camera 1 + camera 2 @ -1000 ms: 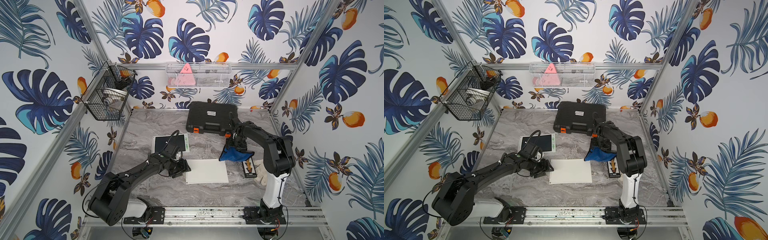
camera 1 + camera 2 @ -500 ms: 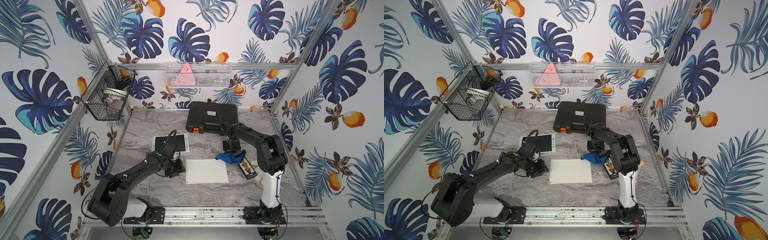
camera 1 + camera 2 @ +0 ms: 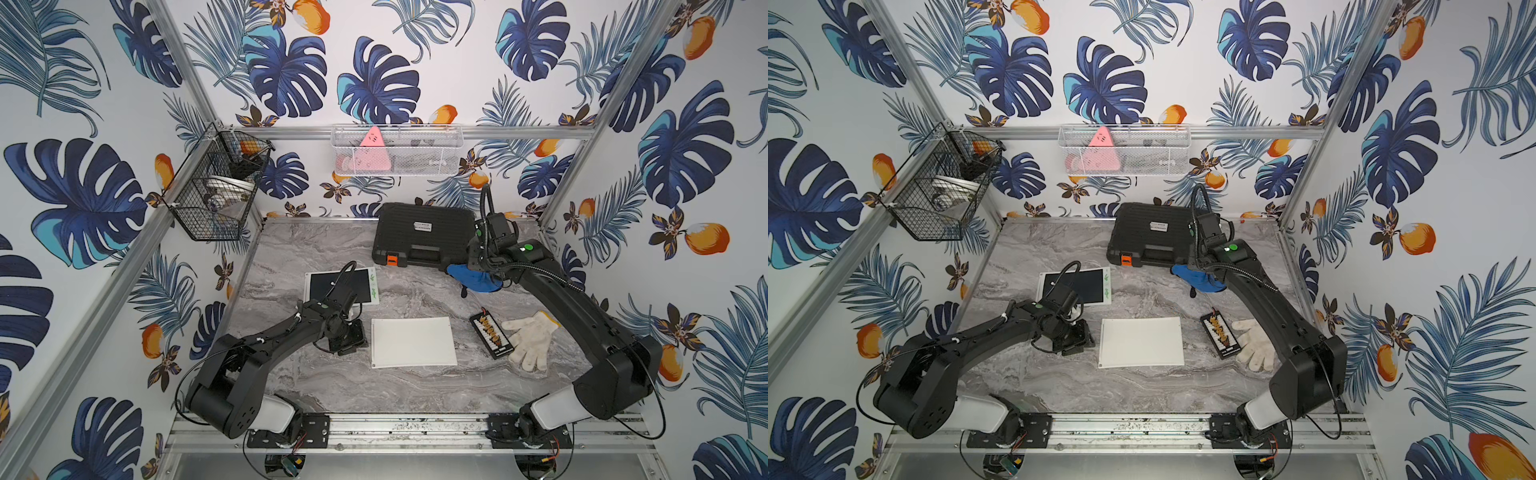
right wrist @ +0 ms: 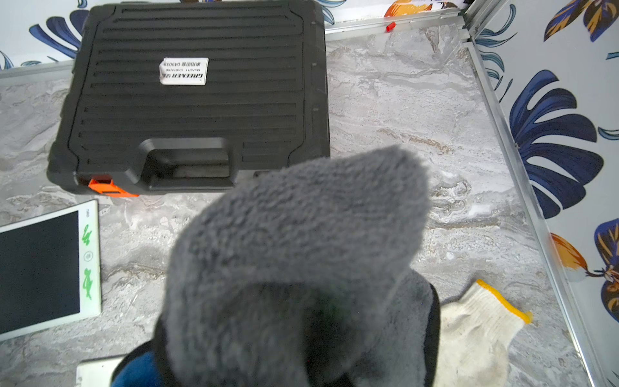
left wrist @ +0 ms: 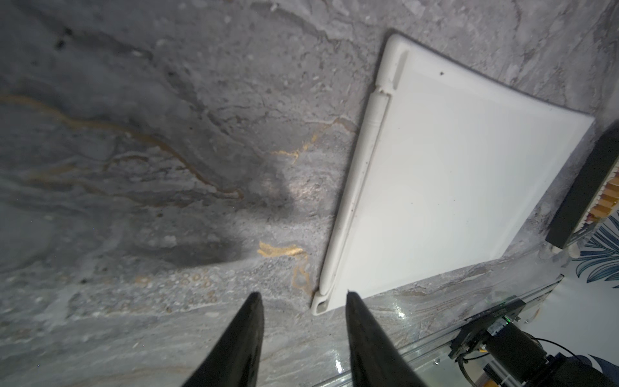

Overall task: Wipe the drawing tablet
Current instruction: Pick up the cleaning item at the center of the board, then wipe the dirt from the drawing tablet.

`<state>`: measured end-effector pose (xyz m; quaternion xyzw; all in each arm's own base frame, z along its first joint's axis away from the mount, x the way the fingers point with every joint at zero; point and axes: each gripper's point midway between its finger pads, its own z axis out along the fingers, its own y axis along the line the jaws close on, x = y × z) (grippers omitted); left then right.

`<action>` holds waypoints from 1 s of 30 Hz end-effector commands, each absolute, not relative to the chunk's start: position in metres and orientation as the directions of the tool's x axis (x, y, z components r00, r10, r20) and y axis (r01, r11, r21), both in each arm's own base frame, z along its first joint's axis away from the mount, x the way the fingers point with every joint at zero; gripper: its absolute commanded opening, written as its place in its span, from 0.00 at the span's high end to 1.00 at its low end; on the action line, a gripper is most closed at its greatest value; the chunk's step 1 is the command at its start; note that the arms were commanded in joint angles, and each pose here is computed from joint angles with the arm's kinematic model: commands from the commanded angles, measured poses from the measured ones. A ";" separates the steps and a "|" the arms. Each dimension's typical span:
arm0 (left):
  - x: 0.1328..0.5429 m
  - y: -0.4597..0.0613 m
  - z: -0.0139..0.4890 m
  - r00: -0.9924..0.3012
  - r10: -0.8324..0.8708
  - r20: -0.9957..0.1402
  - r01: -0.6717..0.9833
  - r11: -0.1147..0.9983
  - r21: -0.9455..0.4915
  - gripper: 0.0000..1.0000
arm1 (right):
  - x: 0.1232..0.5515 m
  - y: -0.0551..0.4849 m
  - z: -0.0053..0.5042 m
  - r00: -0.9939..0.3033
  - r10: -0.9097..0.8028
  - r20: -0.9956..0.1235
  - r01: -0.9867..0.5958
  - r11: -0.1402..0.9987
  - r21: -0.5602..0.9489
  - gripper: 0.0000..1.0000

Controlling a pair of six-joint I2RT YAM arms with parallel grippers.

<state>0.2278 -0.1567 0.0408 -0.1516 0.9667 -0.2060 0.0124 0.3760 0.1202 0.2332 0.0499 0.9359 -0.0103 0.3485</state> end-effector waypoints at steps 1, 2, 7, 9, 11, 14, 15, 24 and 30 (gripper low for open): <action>0.232 -0.156 0.038 -0.959 -0.283 0.017 -0.266 0.878 -0.398 0.56 | 0.330 0.163 0.204 -0.823 0.045 -0.566 0.004 0.997 0.074 1.00; 0.233 -0.156 0.036 -0.958 -0.285 0.020 -0.269 0.878 -0.397 0.57 | 0.316 0.174 0.193 -0.833 0.030 -0.553 -0.016 0.997 0.079 1.00; 0.235 -0.160 0.031 -0.963 -0.270 0.016 -0.256 0.887 -0.386 0.61 | 0.281 0.193 0.139 -0.877 0.037 -0.479 -0.020 0.993 0.113 1.00; 0.235 -0.164 0.029 -0.967 -0.253 0.009 -0.238 0.897 -0.372 0.61 | 0.280 0.190 0.125 -0.876 0.034 -0.480 -0.016 0.995 0.100 1.00; 0.234 -0.168 0.027 -0.972 -0.233 0.002 -0.219 0.910 -0.353 0.61 | 0.281 0.184 0.117 -0.872 0.024 -0.489 -0.009 0.998 0.064 1.00; 0.235 -0.175 0.024 -0.978 -0.210 -0.011 -0.194 0.923 -0.331 0.61 | 0.285 0.176 0.107 -0.855 0.019 -0.518 0.007 1.000 0.025 1.00; 0.235 -0.176 0.022 -0.979 -0.203 -0.015 -0.188 0.929 -0.318 0.62 | 0.287 0.174 0.105 -0.847 0.019 -0.531 0.015 1.000 0.012 1.00; 0.228 -0.171 0.000 -0.983 -0.186 -0.002 -0.181 0.959 -0.220 0.67 | 0.293 0.200 0.076 -0.829 -0.049 -0.557 -0.013 0.998 -0.068 1.00; 0.216 -0.163 -0.013 -0.978 -0.205 0.025 -0.206 0.959 -0.194 0.73 | 0.285 0.240 0.053 -0.864 -0.019 -0.503 -0.058 0.996 0.062 1.00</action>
